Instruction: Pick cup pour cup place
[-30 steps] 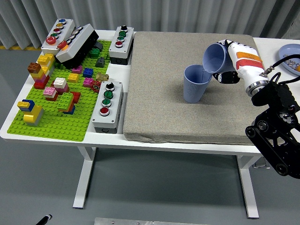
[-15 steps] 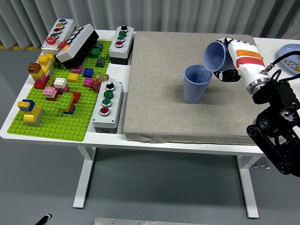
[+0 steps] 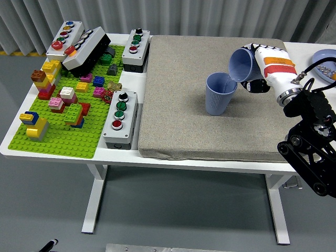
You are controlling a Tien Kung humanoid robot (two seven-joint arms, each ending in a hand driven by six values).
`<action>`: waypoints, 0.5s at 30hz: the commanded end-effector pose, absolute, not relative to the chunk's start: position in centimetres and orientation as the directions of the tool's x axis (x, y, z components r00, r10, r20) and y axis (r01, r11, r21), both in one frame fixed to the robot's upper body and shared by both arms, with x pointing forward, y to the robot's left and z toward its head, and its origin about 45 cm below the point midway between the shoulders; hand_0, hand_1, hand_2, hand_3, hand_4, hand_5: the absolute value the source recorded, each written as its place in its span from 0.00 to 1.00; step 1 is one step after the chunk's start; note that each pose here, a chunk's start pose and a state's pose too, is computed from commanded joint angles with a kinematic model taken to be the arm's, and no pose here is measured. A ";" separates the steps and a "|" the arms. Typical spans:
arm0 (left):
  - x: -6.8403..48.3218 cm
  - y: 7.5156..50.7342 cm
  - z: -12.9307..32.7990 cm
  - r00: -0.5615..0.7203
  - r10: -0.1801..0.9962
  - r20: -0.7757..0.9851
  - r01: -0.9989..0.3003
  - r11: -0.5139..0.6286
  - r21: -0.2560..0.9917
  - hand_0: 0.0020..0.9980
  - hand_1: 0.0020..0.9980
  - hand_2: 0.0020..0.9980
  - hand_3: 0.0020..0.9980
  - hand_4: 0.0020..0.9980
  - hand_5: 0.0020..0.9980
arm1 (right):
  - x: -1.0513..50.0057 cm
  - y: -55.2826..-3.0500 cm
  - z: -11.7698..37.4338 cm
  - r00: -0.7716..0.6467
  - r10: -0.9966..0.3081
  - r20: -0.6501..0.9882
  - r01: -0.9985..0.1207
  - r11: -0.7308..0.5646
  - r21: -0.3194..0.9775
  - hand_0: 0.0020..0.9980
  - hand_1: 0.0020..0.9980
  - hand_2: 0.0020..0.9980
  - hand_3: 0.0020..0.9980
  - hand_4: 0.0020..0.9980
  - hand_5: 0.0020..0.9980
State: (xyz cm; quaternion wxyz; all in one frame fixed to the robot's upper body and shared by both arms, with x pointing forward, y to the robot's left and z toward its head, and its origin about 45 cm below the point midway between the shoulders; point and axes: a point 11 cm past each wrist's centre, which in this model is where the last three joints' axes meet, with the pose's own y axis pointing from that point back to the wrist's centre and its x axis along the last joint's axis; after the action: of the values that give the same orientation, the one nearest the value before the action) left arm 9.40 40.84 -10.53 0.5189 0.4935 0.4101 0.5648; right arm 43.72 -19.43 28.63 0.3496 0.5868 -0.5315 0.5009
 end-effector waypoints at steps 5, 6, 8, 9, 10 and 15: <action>9.4 40.8 -10.5 0.026 0.991 0.132 -0.182 -0.125 0.975 0.84 0.81 0.88 0.79 0.63 1.00 | 43.8 -19.5 28.8 -0.072 -0.250 0.965 -0.973 -0.193 -0.123 0.80 0.68 0.55 0.67 0.79 0.18; 9.4 40.8 -10.5 0.026 0.991 0.132 -0.181 -0.125 0.975 0.84 0.81 0.88 0.79 0.63 1.00 | 43.8 -19.5 28.8 -0.073 -0.246 0.966 -0.973 -0.195 -0.123 0.80 0.68 0.55 0.67 0.79 0.17; 9.4 40.9 -10.5 0.027 0.991 0.132 -0.181 -0.125 0.975 0.84 0.81 0.88 0.79 0.63 1.00 | 43.8 -19.5 28.7 -0.073 -0.240 0.968 -0.973 -0.197 -0.122 0.80 0.68 0.55 0.67 0.79 0.17; 9.4 40.9 -10.5 0.028 0.991 0.132 -0.181 -0.125 0.975 0.84 0.81 0.88 0.79 0.63 1.00 | 43.8 -19.5 28.7 -0.072 -0.238 0.969 -0.973 -0.197 -0.121 0.80 0.68 0.55 0.67 0.79 0.17; 9.4 40.8 -10.5 0.027 0.991 0.132 -0.181 -0.125 0.976 0.84 0.81 0.88 0.79 0.63 1.00 | 43.8 -19.5 28.6 -0.071 -0.235 0.969 -0.973 -0.199 -0.119 0.80 0.68 0.55 0.67 0.79 0.17; 9.3 40.9 -10.6 0.027 0.991 0.132 -0.178 -0.126 0.976 0.84 0.81 0.88 0.79 0.63 1.00 | 43.7 -19.3 28.5 -0.070 -0.231 0.970 -0.973 -0.198 -0.118 0.81 0.68 0.55 0.67 0.79 0.16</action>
State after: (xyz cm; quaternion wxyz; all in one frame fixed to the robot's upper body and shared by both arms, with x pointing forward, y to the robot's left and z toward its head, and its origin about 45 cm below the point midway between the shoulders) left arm 9.25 40.86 -10.56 0.5184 0.4949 0.4104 0.5638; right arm 43.71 -19.34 28.48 0.3607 0.5786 -0.5203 0.5142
